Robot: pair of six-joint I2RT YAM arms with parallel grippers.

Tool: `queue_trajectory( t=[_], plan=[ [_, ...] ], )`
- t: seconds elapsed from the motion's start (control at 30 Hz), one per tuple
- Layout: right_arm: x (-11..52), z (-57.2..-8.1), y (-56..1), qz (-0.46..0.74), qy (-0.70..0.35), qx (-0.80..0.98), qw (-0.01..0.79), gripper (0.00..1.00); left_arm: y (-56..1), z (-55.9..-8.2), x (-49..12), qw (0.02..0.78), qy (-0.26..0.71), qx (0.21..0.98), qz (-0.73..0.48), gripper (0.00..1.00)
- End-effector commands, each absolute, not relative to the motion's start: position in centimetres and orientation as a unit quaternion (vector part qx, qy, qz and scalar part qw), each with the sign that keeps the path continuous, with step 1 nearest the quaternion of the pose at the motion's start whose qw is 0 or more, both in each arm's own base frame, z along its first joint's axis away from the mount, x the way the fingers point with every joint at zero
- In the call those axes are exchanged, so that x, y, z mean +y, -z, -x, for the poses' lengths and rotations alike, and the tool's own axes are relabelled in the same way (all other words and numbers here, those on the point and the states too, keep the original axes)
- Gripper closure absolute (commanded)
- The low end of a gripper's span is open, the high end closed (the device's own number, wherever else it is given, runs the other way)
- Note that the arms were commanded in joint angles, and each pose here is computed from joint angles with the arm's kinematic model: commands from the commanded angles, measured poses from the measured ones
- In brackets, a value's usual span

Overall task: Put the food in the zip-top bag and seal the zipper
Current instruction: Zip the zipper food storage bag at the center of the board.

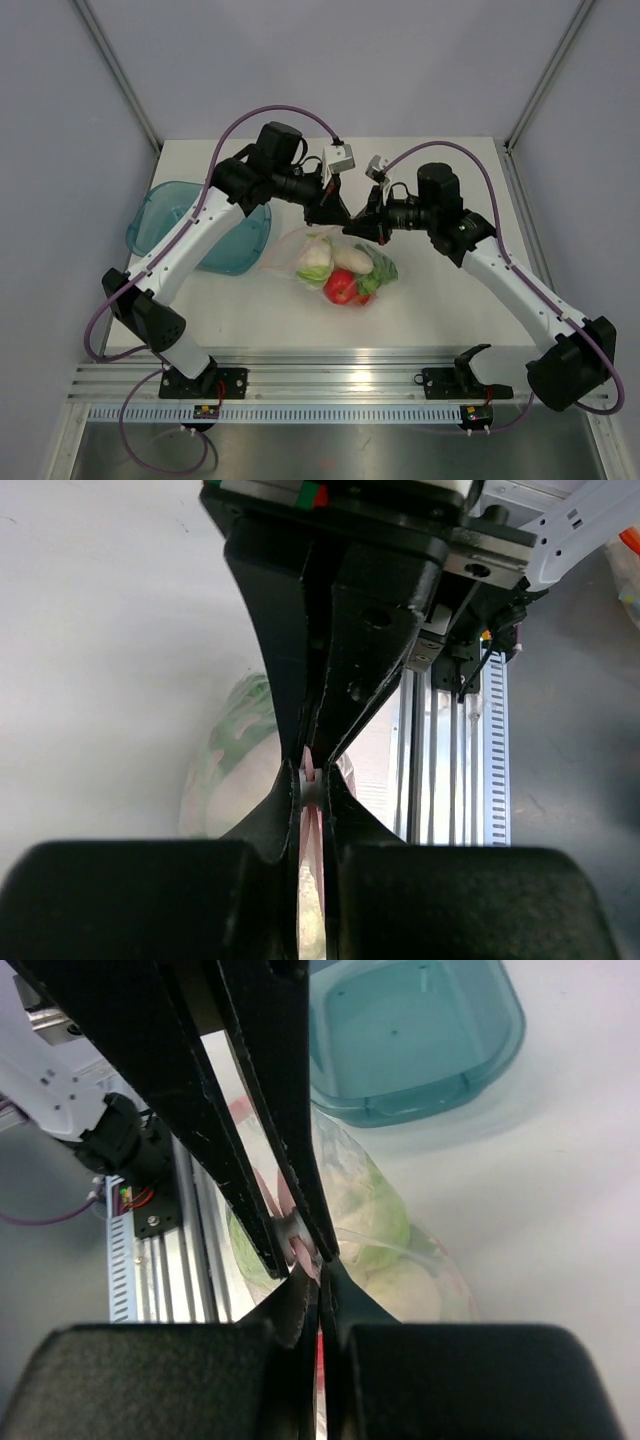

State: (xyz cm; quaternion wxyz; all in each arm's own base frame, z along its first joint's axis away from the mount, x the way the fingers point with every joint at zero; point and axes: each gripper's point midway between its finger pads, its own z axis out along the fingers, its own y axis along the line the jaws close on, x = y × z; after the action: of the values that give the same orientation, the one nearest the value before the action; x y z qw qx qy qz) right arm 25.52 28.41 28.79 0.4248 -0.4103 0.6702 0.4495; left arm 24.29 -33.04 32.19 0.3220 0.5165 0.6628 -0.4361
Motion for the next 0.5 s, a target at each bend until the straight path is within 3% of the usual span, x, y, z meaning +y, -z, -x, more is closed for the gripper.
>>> queue_trajectory(
  t=[0.0, 0.47],
  plan=[
    [26.6, -27.5, -34.5, 0.370, -0.402, 0.633, 0.549, 1.00, -30.9, -23.8, -32.3, 0.314, 0.420, 0.673, -0.521, 1.00],
    [22.0, -29.5, -34.9, 0.288, -0.361, 0.668, 0.584, 1.00, -28.4, -25.2, -29.4, 0.311, 0.395, 0.710, -0.493, 1.00]
  ],
)
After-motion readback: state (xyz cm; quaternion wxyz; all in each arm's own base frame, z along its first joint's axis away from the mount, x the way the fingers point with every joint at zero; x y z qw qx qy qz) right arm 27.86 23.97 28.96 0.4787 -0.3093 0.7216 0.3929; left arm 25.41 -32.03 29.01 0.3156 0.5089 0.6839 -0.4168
